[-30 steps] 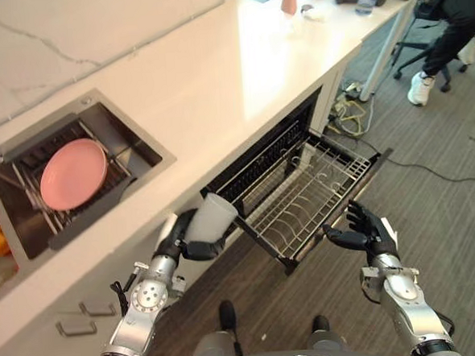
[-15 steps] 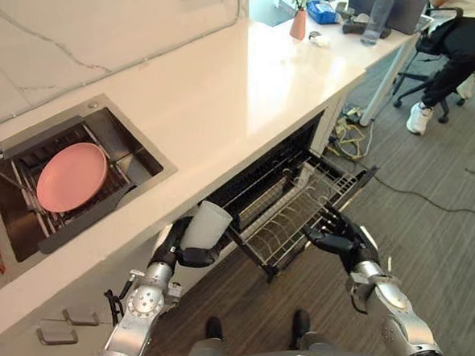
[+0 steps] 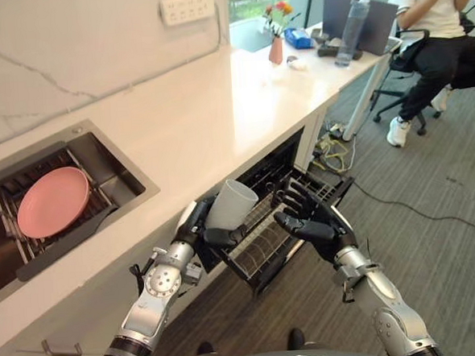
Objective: Place the dishes in the dishwasher.
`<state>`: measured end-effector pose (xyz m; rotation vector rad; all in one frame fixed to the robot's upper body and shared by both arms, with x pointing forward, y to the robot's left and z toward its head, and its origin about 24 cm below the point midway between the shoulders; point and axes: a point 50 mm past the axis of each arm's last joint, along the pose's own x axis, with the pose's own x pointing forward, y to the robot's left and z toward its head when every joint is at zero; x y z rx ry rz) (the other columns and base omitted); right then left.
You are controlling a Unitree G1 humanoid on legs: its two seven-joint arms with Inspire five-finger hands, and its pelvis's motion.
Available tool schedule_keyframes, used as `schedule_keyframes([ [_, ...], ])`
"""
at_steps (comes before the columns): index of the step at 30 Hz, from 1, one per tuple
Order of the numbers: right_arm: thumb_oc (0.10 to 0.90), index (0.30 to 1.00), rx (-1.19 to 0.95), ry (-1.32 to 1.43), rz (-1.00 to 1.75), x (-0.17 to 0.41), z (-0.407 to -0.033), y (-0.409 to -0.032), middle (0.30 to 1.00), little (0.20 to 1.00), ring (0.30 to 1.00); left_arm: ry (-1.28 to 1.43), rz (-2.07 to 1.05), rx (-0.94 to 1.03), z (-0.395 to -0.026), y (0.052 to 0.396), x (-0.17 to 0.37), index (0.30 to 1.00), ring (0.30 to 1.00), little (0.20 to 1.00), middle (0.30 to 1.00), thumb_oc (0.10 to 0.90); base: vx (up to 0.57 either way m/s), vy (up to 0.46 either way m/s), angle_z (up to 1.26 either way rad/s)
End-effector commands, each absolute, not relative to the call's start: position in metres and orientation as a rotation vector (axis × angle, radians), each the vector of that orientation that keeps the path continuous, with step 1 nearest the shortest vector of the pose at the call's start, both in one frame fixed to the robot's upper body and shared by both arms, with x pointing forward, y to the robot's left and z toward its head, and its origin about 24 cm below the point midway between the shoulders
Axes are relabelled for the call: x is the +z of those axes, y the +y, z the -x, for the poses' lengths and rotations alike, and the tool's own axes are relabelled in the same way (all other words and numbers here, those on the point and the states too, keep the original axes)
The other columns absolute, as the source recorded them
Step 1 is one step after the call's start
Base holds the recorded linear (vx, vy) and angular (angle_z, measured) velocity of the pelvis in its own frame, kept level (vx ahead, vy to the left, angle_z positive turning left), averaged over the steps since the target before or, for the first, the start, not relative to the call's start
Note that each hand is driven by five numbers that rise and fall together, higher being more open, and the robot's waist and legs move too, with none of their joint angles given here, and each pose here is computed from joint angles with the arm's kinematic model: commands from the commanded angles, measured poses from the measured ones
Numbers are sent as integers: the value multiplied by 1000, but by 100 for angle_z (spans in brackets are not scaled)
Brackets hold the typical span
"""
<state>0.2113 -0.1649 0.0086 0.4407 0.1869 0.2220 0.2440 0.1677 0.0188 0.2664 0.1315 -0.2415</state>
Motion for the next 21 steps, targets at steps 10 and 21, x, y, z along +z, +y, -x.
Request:
schedule_keyframes([
  [10,800,900,418,-43,-608,56,-230,-144,900,900,900,-286,-221,-329,-289,132,101,300,300,300,300,400,-10,-6,-7],
  [21,800,900,471,-119,-728,80,-244,-122,900,900,900,-282,-221,-382,-295,110,101,300,300,300,300,400,0,0,0],
])
